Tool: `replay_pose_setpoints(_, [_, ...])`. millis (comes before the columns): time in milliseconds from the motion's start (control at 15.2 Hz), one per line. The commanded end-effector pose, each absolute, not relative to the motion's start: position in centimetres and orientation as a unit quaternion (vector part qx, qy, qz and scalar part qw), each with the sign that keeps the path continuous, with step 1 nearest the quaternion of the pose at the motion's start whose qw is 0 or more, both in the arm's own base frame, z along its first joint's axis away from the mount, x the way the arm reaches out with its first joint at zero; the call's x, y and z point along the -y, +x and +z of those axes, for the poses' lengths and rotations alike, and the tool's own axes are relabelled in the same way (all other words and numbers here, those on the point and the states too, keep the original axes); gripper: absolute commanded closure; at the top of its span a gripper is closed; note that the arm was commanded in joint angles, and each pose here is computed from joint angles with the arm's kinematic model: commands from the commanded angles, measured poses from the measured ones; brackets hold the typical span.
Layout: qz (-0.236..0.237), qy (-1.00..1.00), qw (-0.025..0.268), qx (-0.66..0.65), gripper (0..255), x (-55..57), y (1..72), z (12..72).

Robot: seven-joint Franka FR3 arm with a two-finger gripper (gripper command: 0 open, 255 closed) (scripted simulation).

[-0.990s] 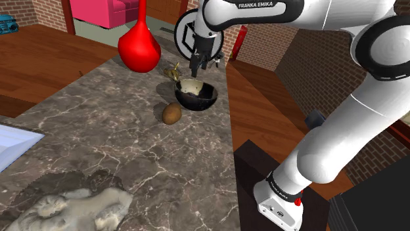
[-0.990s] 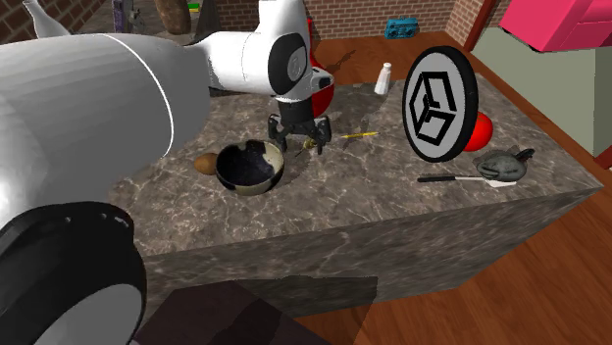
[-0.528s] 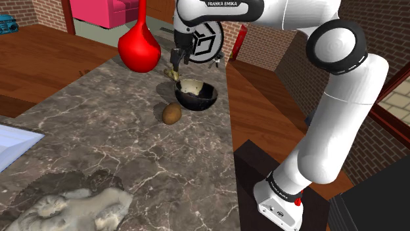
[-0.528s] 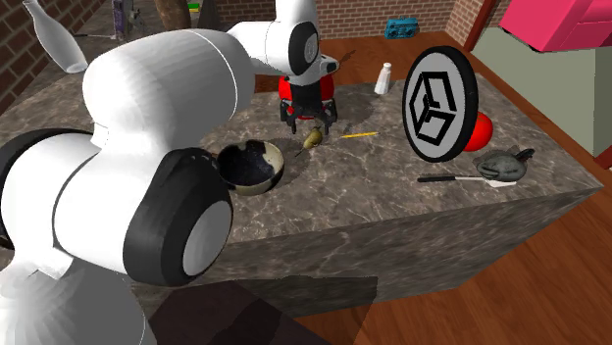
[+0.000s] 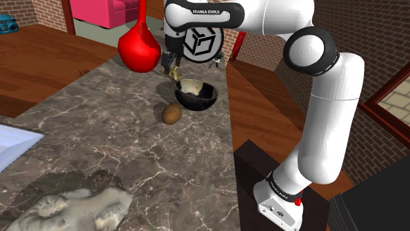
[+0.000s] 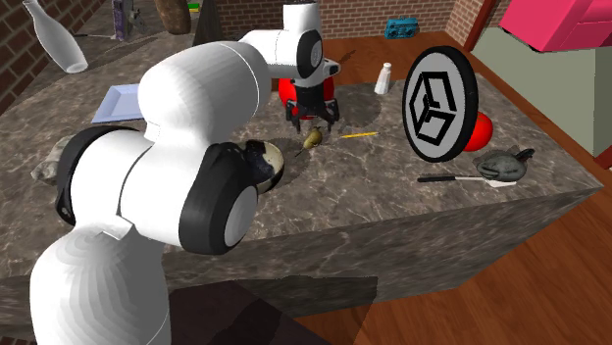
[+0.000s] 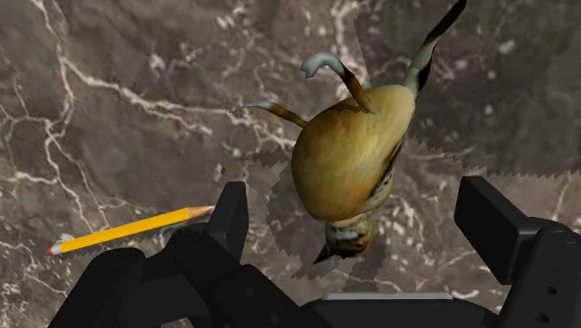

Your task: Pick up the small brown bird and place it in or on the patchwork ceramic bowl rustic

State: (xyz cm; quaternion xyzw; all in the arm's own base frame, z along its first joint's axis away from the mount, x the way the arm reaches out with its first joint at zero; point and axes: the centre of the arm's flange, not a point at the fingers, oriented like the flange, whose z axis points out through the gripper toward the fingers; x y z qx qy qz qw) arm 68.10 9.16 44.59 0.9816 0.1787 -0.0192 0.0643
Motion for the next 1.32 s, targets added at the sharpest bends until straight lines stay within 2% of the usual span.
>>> replay_pose_setpoints(0, [-0.019,0.982,0.064,-0.179,0,-9.08,67.99,43.50])
replay_pose_setpoints(594, [-0.019,0.982,0.064,-0.179,0,-8.97,67.98,42.67])
replay_pose_setpoints(660, [-0.019,0.982,0.064,-0.179,255,-8.97,67.98,42.67])
replay_pose_setpoints(1254, [-0.019,0.982,0.064,-0.179,255,-8.97,67.98,42.67])
